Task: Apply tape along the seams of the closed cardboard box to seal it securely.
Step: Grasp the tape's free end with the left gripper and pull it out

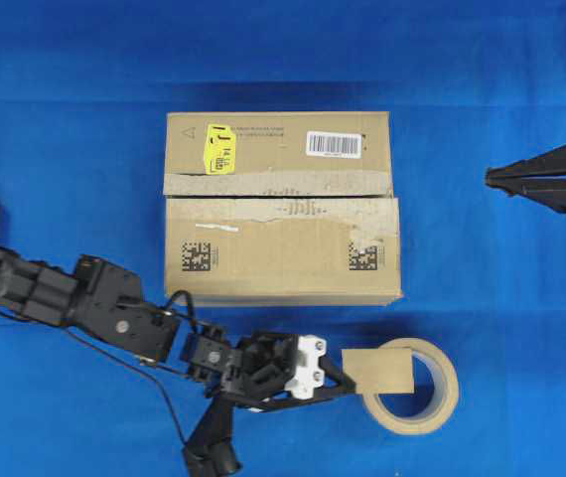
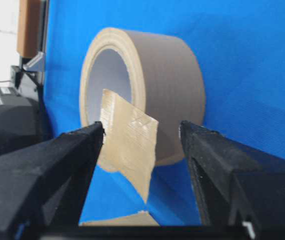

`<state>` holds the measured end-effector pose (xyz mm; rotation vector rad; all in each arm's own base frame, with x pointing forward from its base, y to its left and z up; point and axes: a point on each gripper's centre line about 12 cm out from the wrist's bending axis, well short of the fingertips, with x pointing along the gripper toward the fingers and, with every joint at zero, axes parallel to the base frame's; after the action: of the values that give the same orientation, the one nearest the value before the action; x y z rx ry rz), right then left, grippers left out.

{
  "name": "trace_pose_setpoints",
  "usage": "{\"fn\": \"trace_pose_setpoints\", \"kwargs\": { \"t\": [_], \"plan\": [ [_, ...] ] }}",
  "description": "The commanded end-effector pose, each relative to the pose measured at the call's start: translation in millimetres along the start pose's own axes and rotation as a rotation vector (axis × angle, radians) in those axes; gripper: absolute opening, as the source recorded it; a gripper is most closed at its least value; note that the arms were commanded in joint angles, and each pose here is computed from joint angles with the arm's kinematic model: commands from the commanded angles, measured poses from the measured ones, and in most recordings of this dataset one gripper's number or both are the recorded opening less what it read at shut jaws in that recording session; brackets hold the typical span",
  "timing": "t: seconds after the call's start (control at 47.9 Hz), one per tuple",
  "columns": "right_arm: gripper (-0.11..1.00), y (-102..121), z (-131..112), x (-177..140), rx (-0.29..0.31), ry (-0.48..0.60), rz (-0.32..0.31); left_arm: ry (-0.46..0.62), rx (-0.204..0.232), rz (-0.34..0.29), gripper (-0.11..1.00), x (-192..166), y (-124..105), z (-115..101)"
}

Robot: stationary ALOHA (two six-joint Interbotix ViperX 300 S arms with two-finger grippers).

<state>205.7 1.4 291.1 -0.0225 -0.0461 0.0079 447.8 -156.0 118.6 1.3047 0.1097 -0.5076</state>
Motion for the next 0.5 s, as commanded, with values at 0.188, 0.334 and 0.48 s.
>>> {"fn": "trace_pose_setpoints", "kwargs": {
  "t": [0.188,0.334,0.48],
  "plan": [
    [0.00,1.8,5.6,3.2,-0.012,-0.011,0.010,0.016,-0.011,0.050,0.60,3.8,19.7,-9.5],
    [0.00,2.2,4.3,3.3,-0.011,-0.005,0.012,0.017,-0.011,0.048,0.60,4.9,19.8,-9.5],
    [0.00,2.2,4.3,3.3,-0.011,-0.005,0.012,0.017,-0.010,0.039,0.53,7.2,18.9,-8.9]
  ]
}}
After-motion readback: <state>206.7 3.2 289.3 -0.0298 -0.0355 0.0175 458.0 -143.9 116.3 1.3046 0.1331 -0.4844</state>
